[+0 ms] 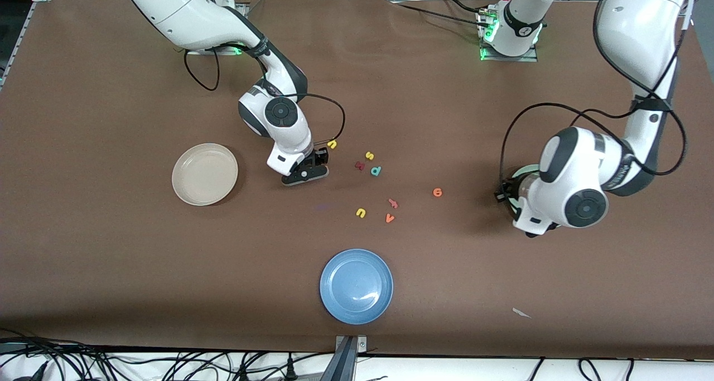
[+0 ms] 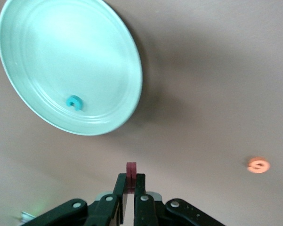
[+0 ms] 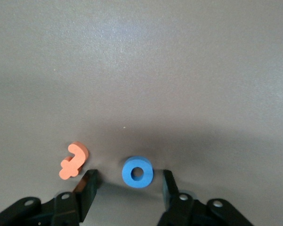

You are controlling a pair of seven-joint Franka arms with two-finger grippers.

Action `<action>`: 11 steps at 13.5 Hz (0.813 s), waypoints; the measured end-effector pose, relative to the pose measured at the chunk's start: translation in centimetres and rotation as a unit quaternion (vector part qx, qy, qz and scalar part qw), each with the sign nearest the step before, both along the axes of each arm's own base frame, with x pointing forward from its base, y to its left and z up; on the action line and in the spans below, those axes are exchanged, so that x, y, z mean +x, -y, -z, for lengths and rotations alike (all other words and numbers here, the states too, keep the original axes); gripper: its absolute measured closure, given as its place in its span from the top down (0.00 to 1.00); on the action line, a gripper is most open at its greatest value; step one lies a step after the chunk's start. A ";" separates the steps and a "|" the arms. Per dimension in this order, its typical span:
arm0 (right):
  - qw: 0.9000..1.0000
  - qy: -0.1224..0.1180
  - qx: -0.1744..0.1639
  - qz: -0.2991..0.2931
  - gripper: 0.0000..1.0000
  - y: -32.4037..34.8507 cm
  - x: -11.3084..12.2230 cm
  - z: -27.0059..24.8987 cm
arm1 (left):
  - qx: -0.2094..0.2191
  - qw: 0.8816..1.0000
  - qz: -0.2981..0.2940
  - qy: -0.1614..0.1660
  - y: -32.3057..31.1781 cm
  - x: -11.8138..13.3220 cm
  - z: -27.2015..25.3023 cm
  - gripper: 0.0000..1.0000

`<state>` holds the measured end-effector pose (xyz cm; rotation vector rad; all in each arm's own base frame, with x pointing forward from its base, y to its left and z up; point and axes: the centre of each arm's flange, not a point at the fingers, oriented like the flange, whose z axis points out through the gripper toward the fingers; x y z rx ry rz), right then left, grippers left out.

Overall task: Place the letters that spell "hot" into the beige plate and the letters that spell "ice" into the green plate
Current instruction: 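Drop the pink i on the green plate while the right gripper lifts the o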

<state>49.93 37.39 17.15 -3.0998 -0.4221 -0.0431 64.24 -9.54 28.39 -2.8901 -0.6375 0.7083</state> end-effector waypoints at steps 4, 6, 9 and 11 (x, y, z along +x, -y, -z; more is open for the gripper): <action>1.000 0.003 0.000 -0.001 0.53 0.0 0.1 -0.2 | -0.061 0.996 0.063 -0.031 -6.9 -1.6 3.8 0.10; 1.000 0.005 0.000 -0.001 0.39 -0.1 0.3 -0.3 | -0.075 0.995 0.066 -0.019 -8.9 -1.9 5.6 0.10; 1.000 0.006 0.000 0.000 0.28 0.0 0.4 -0.5 | -0.081 0.994 0.070 -0.020 -8.7 -2.3 7.1 0.25; 1.000 0.007 0.000 0.000 0.28 0.1 0.4 -0.5 | -0.082 0.994 0.071 -0.019 -8.5 -2.2 7.1 0.44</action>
